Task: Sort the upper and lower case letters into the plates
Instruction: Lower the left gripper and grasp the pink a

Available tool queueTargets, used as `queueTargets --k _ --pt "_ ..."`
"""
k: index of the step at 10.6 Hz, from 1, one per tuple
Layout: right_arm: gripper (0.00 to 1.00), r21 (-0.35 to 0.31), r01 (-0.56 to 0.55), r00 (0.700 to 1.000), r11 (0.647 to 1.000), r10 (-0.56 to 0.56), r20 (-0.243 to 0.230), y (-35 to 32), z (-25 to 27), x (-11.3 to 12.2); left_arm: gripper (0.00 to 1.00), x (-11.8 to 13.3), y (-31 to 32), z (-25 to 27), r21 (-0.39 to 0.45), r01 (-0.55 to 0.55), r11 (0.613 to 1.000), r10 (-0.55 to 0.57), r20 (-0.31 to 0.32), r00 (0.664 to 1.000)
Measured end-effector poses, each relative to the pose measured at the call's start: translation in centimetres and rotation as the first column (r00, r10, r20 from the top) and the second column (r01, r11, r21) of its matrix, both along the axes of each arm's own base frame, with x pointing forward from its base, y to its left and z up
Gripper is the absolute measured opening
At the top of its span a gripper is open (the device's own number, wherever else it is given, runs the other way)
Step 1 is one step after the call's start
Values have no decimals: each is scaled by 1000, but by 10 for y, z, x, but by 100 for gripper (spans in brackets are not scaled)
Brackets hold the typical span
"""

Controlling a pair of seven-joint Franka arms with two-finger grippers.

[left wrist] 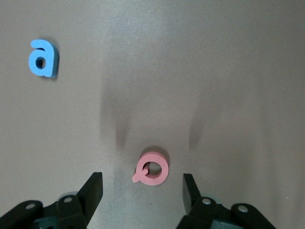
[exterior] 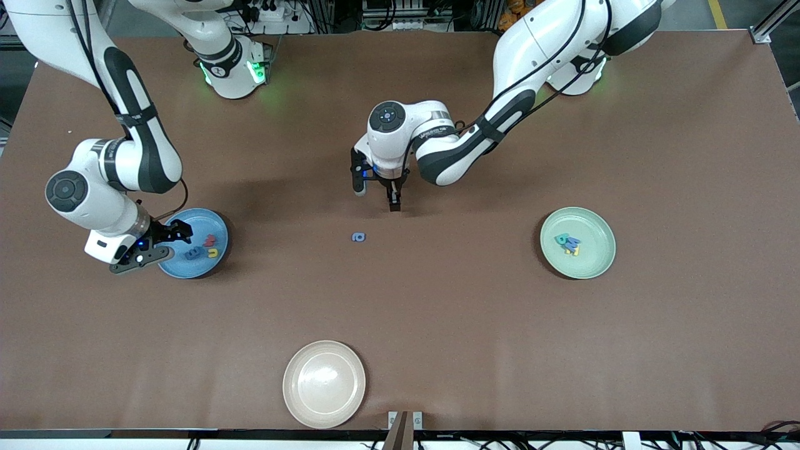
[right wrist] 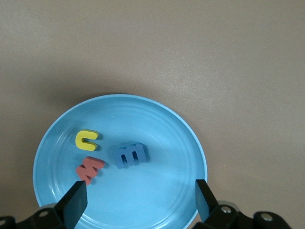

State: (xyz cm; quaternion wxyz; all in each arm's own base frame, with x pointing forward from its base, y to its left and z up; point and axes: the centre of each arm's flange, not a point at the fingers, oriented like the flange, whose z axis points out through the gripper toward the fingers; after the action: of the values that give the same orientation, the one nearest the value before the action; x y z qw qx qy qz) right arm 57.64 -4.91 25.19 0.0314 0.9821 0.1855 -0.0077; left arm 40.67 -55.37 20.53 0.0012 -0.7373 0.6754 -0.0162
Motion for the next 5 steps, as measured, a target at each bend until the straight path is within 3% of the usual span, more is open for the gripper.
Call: queueTargets --k 5 --pt "100 1 -6 1000 1000 6 4 3 -1 1 71 -4 0 -20 4 26 1000 -26 0 1000"
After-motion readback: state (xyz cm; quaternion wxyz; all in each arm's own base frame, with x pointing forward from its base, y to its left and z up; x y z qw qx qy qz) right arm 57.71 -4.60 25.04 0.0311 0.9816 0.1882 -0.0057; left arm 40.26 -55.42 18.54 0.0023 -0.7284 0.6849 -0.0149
